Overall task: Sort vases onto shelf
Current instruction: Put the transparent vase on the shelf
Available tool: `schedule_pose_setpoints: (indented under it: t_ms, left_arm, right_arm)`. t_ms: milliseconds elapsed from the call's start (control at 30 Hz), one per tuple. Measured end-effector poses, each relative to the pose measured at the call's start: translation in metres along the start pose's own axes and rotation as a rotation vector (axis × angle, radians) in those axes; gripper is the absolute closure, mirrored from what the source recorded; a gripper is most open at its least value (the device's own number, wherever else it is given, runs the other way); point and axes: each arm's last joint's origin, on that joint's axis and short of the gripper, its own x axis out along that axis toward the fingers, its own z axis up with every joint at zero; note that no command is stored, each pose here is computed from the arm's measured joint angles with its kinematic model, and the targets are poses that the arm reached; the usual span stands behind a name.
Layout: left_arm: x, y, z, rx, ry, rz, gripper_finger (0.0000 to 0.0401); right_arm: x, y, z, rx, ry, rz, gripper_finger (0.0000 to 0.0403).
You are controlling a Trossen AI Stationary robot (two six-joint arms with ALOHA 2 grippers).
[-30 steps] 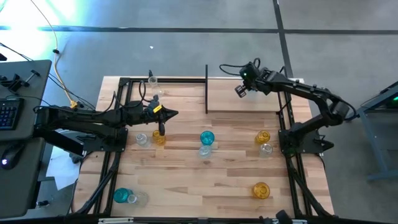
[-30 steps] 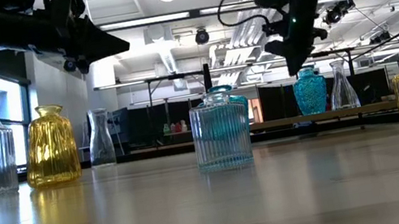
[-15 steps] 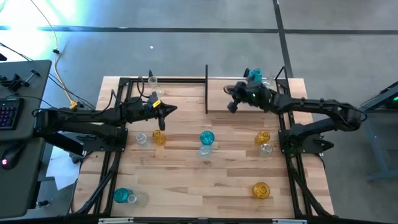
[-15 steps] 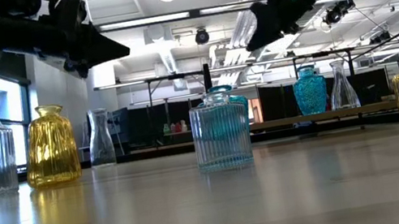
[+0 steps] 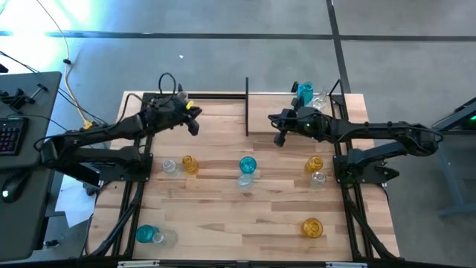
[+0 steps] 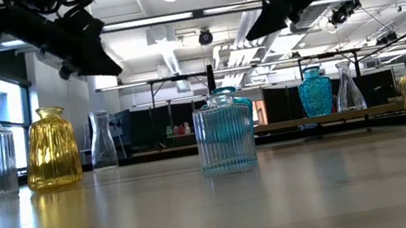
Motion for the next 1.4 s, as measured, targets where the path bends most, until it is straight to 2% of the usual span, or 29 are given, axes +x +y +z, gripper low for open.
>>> schedule_pose_setpoints:
  t_ms: [267,433,567,833,1000,1233,1400]
  left_arm:
    - [0.004,0.020,-0.004,-0.037,0.079,0.257,0.0229]
    - [0.010,0.031,-0.006,-0.056,0.103,0.317,0.0177]
    - [0.017,0.040,-0.009,-0.071,0.136,0.362,0.0153]
    - [0.034,0.058,-0.018,-0.118,0.213,0.441,0.0146]
    - [0.044,0.066,-0.021,-0.138,0.226,0.439,0.0146]
    - [0.056,0.073,-0.025,-0.133,0.230,0.450,0.0146]
    - [0.060,0.074,-0.026,-0.077,0.247,0.435,0.0157]
  right_arm:
    - [0.000,0.000,-0.001,-0.029,0.004,0.000,0.0402]
    - [0.000,0.000,-0.001,-0.034,0.010,0.001,0.0402]
    - [0.000,0.000,-0.001,-0.032,0.010,0.001,0.0402]
    - [0.000,0.000,-0.001,-0.030,0.010,0.001,0.0402]
    - [0.000,0.000,-0.001,-0.030,0.010,0.001,0.0402]
    - [0.000,0.000,-0.001,-0.029,0.010,0.001,0.0402]
    - [0.000,0.000,-0.001,-0.029,0.010,0.001,0.0402]
